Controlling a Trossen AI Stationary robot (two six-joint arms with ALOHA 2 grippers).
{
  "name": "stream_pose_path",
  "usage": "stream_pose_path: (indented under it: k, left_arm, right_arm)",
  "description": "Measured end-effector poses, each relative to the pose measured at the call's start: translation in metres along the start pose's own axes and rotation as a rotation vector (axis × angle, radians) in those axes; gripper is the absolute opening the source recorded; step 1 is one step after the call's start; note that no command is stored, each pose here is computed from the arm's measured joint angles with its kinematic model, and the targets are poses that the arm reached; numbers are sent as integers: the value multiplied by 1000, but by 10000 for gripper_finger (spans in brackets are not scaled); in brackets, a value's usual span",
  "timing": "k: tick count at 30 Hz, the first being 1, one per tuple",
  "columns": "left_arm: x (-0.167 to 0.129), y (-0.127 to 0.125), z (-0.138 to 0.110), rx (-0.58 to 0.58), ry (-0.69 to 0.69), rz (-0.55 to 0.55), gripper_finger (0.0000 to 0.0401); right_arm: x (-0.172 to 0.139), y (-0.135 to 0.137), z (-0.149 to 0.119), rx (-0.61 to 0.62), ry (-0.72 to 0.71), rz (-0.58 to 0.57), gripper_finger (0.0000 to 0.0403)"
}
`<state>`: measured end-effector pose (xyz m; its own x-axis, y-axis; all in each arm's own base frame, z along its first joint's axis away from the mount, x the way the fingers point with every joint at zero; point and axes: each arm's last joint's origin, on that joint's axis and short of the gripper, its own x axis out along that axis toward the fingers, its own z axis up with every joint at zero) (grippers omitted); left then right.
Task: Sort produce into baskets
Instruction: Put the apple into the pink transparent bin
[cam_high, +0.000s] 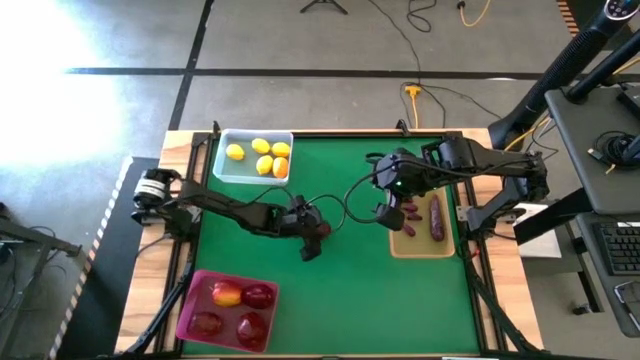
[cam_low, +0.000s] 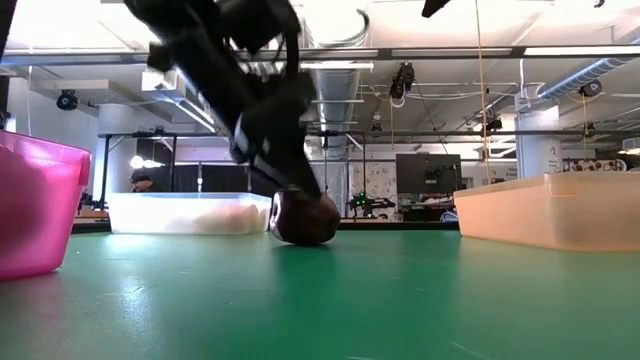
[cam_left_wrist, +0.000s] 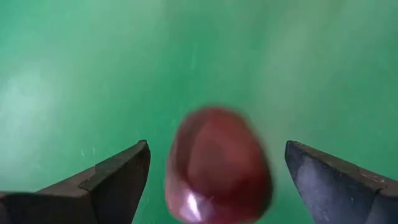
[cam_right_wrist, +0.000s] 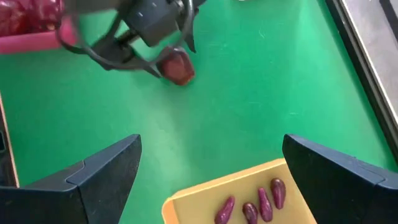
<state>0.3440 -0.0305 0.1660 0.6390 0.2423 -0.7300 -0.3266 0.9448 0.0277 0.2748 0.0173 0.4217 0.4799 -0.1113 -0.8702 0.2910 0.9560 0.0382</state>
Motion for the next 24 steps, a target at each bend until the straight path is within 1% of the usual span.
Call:
stream_pose_path:
  k: [2,5,8,14,17,22,24]
  left_arm:
    - [10,-1,-8,11,23,7,353]
    - [23,-7,-14,16,17,2,353]
    - [36,-9,-25,28,56,15,353]
    - [40,-4,-22,15,59,51,344]
    - [39,-6,-21,-16,52,45,329]
    - [39,-5,-21,-81,49,41,290]
    - [35,-8,-14,-97,46,-4,271]
  right_arm:
    - [0,0,0,-15,1,0,383]
    - [0,0,0,-33,5,-1,383]
    - [0,0,0,-51,6,2,383]
    - [0,0,-4,-57,50,39,383]
    - [0,0,-6,-63,69,33,383]
    - [0,-1,-6,-66,72,31,382]
    - [0,-1,-6,-68,76,30,382]
